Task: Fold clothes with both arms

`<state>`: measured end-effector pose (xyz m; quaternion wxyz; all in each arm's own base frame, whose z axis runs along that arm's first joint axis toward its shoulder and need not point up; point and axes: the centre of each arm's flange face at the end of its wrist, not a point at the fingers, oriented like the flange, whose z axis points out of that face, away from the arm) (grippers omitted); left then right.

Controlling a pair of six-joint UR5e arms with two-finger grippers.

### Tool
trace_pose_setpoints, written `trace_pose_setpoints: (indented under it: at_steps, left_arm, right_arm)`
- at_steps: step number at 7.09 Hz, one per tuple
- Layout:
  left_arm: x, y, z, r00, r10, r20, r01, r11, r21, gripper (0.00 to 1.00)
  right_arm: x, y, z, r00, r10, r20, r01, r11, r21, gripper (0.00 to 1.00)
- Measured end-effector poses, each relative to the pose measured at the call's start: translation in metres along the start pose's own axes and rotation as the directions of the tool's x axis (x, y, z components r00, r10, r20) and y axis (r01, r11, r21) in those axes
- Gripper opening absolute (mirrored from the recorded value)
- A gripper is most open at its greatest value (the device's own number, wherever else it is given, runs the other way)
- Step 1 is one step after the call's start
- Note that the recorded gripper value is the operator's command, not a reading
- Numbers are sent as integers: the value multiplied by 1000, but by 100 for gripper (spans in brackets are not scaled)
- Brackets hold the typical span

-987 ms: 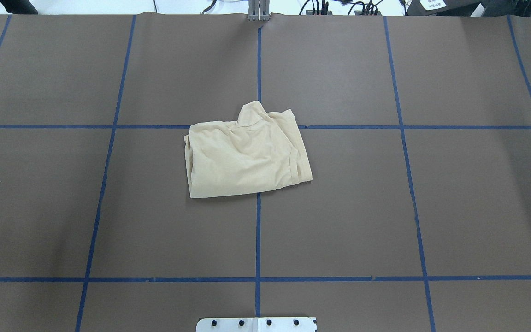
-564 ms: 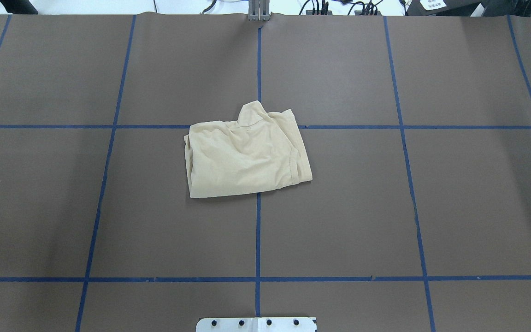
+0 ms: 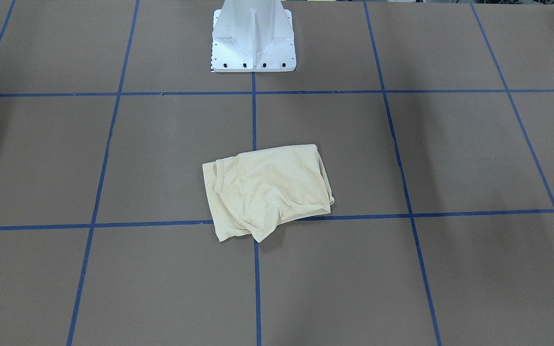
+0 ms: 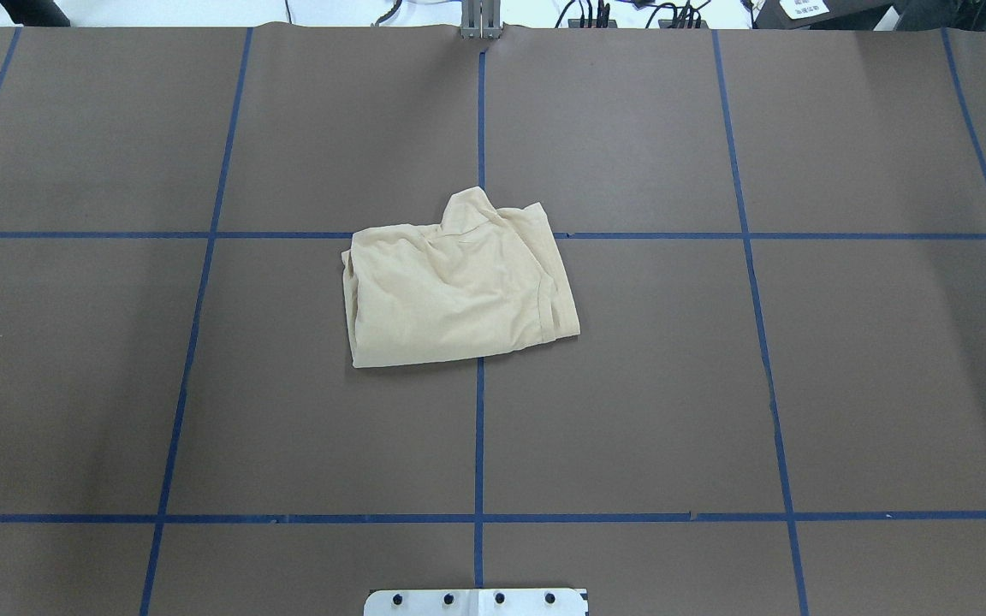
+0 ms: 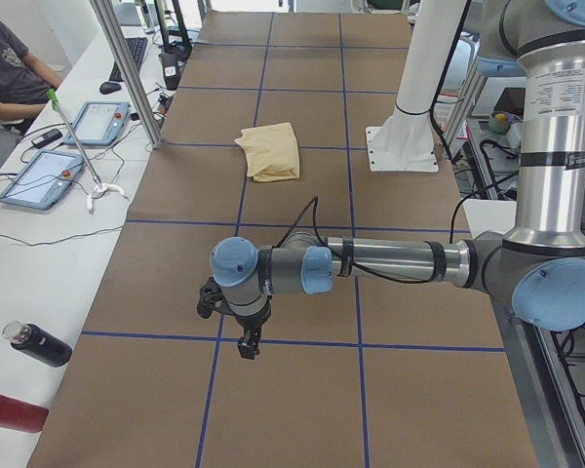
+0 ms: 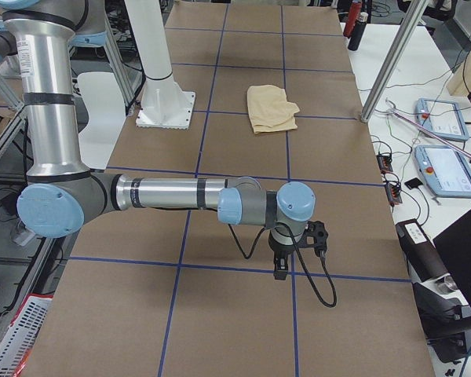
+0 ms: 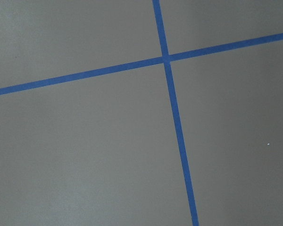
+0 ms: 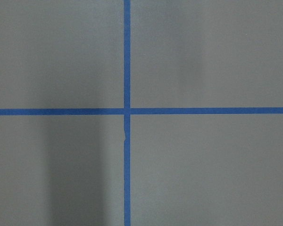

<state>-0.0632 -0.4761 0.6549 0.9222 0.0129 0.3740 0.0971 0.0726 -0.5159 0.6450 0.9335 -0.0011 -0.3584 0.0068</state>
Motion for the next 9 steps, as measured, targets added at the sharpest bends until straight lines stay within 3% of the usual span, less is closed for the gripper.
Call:
trace_pose_setpoints:
  at_steps: [7,9]
  left_arm:
    - [1,0,-1,1000,-14,-2,14,1000,2,99]
    - [4,-2,-4,996,-88,-3,88,996,9,99]
  right_arm:
    - [-2,0,2,1000,-3,-2,3,1000,-4,100]
    - [-3,-1,3,1000,-4,-2,4,1000,-5,100]
